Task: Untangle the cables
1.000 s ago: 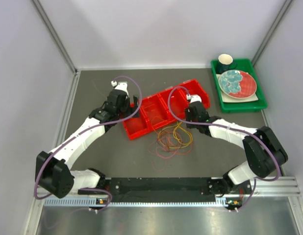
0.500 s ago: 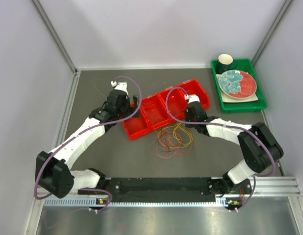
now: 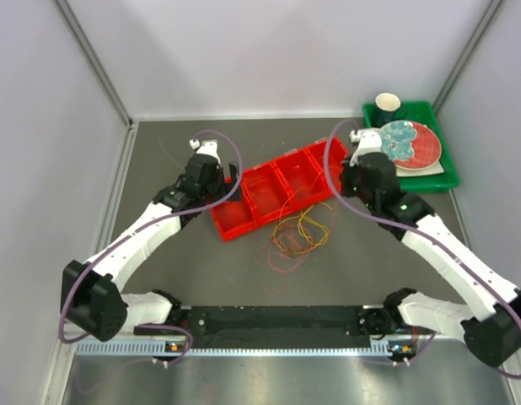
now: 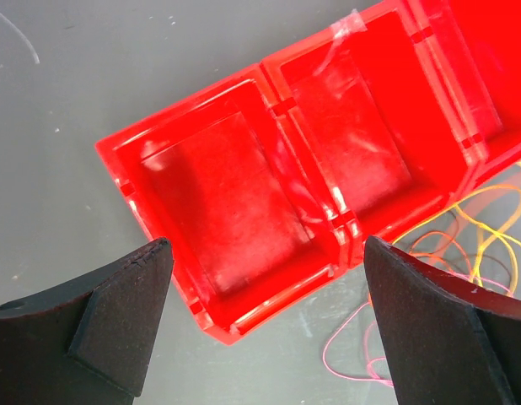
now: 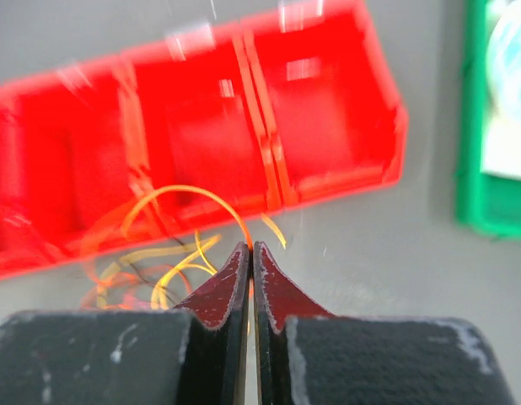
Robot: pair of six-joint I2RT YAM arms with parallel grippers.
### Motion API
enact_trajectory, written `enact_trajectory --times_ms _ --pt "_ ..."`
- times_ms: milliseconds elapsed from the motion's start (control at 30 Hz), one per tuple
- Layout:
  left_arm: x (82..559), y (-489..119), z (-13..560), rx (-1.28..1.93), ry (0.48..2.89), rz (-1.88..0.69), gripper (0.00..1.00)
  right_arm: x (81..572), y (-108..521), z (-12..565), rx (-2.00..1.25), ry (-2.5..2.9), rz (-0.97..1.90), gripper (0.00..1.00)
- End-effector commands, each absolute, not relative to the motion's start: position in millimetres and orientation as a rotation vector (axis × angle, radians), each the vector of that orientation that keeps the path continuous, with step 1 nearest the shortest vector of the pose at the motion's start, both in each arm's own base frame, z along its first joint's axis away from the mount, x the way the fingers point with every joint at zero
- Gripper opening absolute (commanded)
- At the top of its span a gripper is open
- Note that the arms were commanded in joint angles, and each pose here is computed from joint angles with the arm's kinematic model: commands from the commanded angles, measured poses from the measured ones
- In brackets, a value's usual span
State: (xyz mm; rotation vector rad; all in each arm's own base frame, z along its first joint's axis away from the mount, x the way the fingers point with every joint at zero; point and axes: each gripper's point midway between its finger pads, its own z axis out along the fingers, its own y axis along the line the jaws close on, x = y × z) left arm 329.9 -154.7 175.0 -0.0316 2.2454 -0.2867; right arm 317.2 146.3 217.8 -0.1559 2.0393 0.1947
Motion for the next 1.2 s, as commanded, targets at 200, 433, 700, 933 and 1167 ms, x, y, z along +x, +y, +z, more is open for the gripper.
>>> enact_trajectory --times_ms 200,433,700,933,1167 --pt "341.0 -189.7 204.1 -0.002 2.129 -0.522 0.99 301.4 139.4 381.3 -0.167 1.833 0.269 0.0" --pt "324.7 -231.7 221.9 0.178 2.104 -0.79 0.99 301.3 152.0 453.5 -0.151 1.71 0.384 0.0" --pt "321.0 -254.4 238.3 0.267 2.05 -0.931 0.99 304.7 155.6 508.9 -0.124 1.593 0.432 0.0" --pt "307.9 -284.0 246.6 0.397 2.013 -1.095 0.99 311.2 157.4 548.9 -0.128 1.531 0.427 0.0" --pt "292.6 -342.7 228.8 0.499 2.0 -1.202 0.99 319.5 167.7 533.2 -0.116 1.558 0.463 0.0"
